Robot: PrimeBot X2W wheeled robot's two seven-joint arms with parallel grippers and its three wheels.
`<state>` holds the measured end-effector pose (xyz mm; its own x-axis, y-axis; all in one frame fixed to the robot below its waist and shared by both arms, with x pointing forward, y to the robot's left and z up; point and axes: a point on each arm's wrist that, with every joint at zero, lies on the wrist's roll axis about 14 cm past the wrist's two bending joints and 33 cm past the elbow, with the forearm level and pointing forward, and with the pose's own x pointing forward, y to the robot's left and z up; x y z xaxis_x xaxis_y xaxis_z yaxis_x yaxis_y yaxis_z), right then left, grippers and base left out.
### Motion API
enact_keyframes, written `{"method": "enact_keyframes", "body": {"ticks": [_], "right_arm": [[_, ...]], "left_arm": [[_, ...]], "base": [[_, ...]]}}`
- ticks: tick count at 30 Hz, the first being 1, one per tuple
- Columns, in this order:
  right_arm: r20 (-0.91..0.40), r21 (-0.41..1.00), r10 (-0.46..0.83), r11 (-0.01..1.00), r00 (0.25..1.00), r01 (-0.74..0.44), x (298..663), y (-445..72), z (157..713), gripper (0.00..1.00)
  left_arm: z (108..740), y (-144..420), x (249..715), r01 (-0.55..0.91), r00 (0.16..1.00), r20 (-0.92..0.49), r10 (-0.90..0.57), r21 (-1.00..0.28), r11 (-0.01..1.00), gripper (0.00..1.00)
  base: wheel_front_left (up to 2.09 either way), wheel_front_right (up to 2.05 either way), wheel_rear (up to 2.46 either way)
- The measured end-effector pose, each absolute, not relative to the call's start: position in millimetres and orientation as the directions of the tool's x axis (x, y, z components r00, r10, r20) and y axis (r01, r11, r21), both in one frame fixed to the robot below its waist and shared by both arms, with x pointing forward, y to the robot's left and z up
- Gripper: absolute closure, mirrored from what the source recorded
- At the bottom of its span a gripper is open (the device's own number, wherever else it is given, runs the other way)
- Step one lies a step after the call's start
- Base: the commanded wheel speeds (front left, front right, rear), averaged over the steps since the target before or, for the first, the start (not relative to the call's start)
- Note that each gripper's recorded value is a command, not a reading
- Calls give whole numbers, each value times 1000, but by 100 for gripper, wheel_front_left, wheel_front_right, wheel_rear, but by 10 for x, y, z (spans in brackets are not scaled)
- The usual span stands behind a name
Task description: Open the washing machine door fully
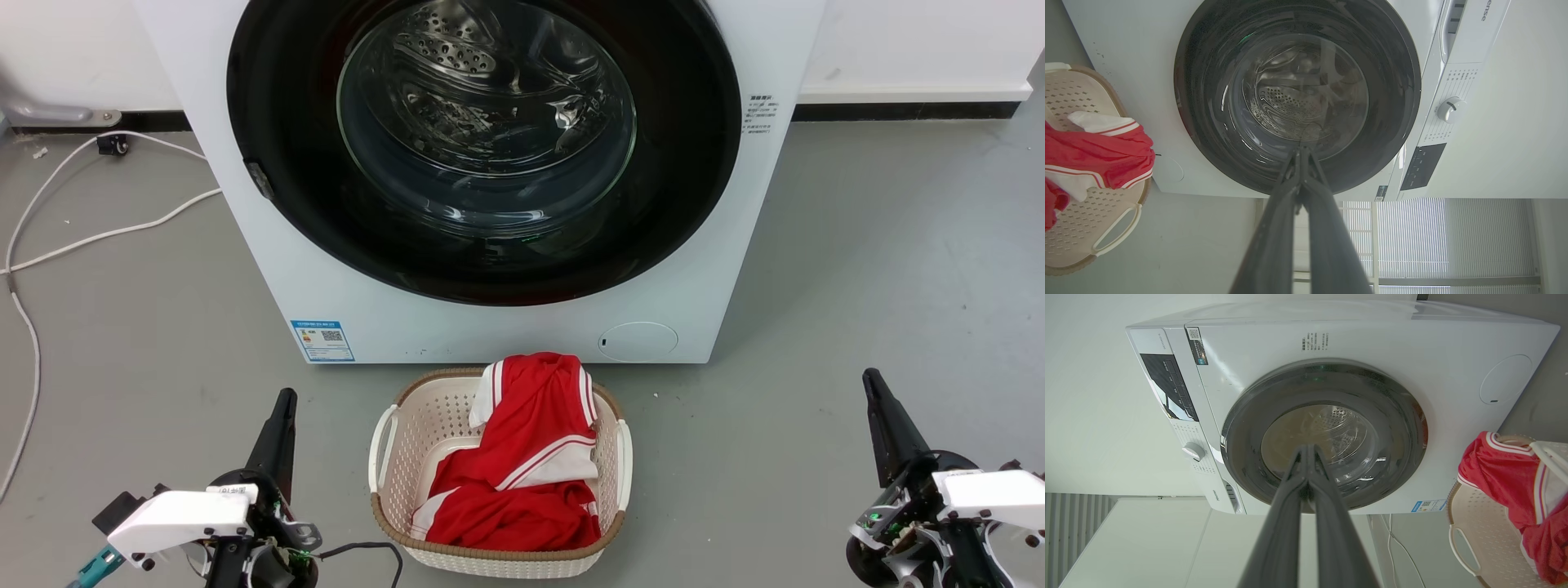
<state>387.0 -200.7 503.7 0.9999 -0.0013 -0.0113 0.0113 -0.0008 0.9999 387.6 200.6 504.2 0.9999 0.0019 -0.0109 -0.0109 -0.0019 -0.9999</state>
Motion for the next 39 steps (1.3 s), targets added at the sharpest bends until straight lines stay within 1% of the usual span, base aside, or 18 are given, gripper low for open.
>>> {"method": "enact_keyframes", "body": {"ticks": [16,17,22,28,33,39], "right_arm": [[-11,1000,-1,-1,1000,11,3870,-2007,5037,100],[-19,1000,-1,-2,1000,19,3860,-2007,5012,0],[-85,996,-6,-9,996,85,3743,-2000,4788,0],[-65,998,-19,14,998,66,3758,-1990,4850,0],[-48,996,-30,73,998,50,3763,-1994,4909,0],[-23,980,-31,199,999,29,3769,-1983,4991,0]], "left_arm": [[5040,2006,3876,-11,1000,-11,3,-1000,-3,100],[5015,2004,3868,-19,1000,-19,3,-1000,-5,0],[4788,1976,3757,-86,996,-86,5,-996,-14,0],[4845,1899,3777,-69,998,-69,-3,-997,17,0],[4908,1872,3795,-50,999,-50,0,-997,60,0],[5021,1870,3823,-17,1000,-16,6,-987,162,0]], "base": [[0,0,0],[0,0,0],[0,0,0],[0,0,0],[0,0,0],[0,0,0]]}}
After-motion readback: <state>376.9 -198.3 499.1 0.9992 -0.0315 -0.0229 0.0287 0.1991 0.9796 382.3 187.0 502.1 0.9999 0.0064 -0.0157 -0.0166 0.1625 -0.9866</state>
